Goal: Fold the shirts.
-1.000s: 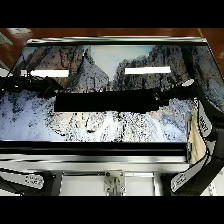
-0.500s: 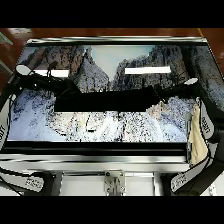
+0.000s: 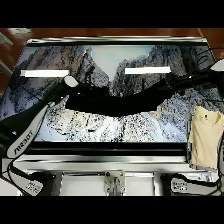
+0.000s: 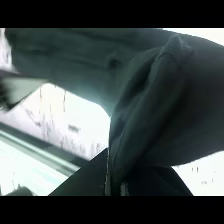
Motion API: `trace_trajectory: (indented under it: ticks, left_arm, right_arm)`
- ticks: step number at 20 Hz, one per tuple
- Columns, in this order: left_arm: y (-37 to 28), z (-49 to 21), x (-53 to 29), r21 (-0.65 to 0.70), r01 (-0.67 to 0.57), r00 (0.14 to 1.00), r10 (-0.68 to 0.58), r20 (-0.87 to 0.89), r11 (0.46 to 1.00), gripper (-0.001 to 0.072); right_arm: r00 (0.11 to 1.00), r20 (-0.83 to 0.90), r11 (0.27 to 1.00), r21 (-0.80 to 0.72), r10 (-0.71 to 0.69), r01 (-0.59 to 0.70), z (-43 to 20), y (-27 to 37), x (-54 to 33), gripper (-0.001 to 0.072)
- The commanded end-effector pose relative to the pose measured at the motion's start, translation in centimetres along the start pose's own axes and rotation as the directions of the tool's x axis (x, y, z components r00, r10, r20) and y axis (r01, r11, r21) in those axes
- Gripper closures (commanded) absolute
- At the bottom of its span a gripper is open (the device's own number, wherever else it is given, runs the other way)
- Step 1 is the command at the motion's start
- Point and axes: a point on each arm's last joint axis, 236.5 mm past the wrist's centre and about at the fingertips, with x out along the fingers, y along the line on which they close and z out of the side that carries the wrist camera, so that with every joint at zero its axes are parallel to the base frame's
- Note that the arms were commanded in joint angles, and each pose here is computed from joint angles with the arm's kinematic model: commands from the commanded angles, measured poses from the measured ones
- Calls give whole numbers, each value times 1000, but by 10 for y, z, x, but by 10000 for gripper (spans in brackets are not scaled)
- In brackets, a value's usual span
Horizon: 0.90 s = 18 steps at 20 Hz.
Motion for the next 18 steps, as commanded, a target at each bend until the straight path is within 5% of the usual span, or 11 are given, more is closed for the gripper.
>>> trace_trajectory:
  ticks: [1, 9, 13, 18]
  left_arm:
    - [-49, -29, 56, -52, 104, 995, -103, 9, 993, 666]
    - [-111, -128, 131, -152, 216, 963, -236, -128, 965, 666]
    - [-91, -68, 93, -107, 245, 967, -251, -45, 964, 669]
    - [-88, 57, -73, 124, 218, 941, -242, 234, 968, 669]
  right_arm:
    - [998, 44, 999, -29, -37, 39, -23, 33, -44, 655]
    - [989, 143, 998, -28, -46, 51, -47, 75, -89, 655]
    - [988, 137, 998, -7, -66, 67, -44, 67, -85, 654]
    - [999, 16, 996, -69, -48, 49, -36, 72, -16, 654]
